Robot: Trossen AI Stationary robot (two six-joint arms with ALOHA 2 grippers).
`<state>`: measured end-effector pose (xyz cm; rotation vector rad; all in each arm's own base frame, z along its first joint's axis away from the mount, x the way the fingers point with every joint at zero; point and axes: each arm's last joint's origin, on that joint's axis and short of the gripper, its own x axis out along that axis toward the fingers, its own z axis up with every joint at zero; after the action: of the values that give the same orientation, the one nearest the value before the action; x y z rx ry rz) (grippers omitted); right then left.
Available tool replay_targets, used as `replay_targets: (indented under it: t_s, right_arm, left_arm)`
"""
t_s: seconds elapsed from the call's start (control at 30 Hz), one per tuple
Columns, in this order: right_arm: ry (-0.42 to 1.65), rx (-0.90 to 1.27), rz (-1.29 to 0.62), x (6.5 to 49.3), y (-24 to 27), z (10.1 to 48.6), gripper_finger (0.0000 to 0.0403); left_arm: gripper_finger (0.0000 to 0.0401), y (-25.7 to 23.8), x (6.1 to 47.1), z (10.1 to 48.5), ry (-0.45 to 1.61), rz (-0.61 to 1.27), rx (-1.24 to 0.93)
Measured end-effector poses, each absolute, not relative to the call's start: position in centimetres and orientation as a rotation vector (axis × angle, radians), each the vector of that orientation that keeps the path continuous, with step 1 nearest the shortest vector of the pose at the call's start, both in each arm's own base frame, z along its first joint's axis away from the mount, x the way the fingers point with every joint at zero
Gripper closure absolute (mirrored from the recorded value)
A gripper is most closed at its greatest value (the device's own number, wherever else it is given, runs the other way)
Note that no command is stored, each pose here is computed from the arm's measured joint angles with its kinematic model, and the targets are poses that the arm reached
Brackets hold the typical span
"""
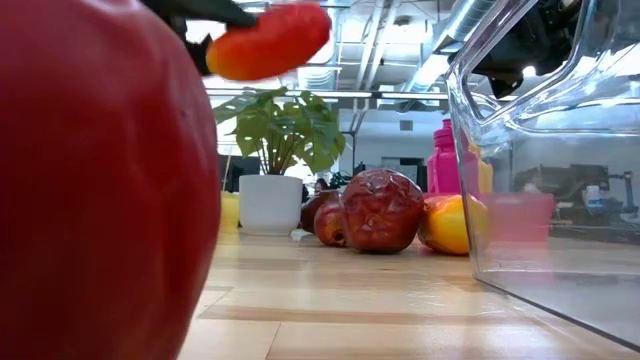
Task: Pick & Place Food Item
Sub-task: Put the orange mango into the yellow bin
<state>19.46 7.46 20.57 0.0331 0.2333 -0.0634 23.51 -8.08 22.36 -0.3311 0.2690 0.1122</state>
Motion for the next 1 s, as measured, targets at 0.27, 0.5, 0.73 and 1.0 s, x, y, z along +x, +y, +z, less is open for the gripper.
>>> replay_targets:
  t_s: [0.27,0.5,0.73,1.0]
  right_arm:
    - [0.233,0.033,-0.063,19.5,7.5,20.6,0.0403]
    - [0.233,0.033,-0.064,19.5,7.5,20.6,0.0403]
    - [0.233,0.033,-0.064,19.5,7.5,20.6,0.0403]
    - [0.239,0.030,-0.065,19.5,7.4,20.5,0.0403]
  left_arm:
    - [0.0169,-8.1,22.1,24.5,0.178,0.121,-0.274]
    - [0.0167,-7.9,22.0,24.5,0.157,0.221,-0.260]
    - [0.0165,-6.9,21.4,25.4,0.069,0.512,-0.162]
    - [0.0169,-5.8,19.9,27.1,-0.007,0.747,-0.111]
